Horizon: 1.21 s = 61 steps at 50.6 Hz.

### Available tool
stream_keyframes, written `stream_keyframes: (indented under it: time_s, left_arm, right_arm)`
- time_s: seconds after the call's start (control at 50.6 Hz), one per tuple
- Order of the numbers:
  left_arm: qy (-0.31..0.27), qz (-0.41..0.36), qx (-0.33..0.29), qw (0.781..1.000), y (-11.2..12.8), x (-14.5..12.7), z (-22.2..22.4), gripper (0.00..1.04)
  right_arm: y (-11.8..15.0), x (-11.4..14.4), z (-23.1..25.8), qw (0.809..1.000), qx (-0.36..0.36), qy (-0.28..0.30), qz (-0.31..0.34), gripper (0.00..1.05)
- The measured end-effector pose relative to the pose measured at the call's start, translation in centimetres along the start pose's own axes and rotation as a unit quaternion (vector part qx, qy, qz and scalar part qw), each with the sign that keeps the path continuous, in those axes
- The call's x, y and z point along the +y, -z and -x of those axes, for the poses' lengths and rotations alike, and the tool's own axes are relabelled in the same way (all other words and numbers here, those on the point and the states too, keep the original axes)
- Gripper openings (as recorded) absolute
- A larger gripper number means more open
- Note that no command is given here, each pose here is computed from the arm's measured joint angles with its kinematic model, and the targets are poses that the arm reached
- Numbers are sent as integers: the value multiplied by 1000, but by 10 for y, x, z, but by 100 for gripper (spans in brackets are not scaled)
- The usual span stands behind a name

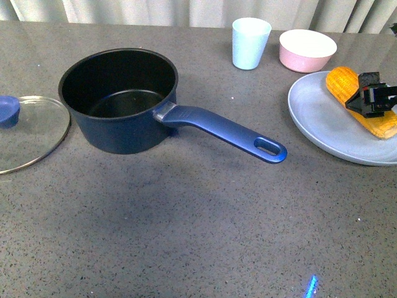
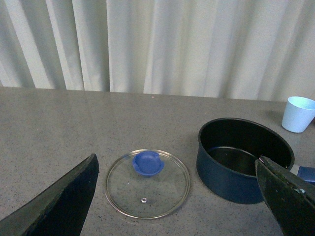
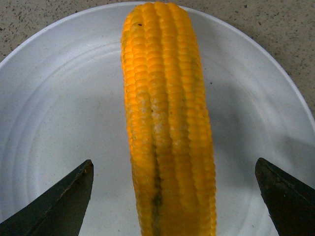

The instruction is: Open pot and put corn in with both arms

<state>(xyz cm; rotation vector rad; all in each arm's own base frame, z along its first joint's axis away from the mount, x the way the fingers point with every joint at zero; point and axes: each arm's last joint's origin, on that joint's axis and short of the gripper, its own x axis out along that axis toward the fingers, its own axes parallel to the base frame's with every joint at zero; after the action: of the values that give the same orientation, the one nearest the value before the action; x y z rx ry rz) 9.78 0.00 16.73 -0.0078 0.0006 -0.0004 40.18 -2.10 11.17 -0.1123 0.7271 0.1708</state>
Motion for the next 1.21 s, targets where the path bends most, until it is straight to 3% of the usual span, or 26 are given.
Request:
stream_keyframes:
  time_s: [0.218, 0.574, 0.732, 0.969, 1.206]
  left_arm:
    - [0, 0, 0, 1000, 0, 0, 0, 96]
    - [0, 0, 0, 1000, 0, 0, 0, 96]
    - [0, 0, 0, 1000, 0, 0, 0, 96]
    - [0, 0, 0, 1000, 0, 0, 0, 96]
    - [0, 0, 0, 1000, 0, 0, 0, 96]
  right_arm:
    - [-6, 4, -13, 1000, 5, -8, 1, 94]
    - [0, 4, -19, 1000, 16, -18, -8, 42]
    - [-9, 9, -6, 999, 1, -47, -12, 27]
    - [-62, 49, 31, 992, -67, -106, 7, 20]
    - [-101, 140, 40, 972, -97, -209, 45, 16]
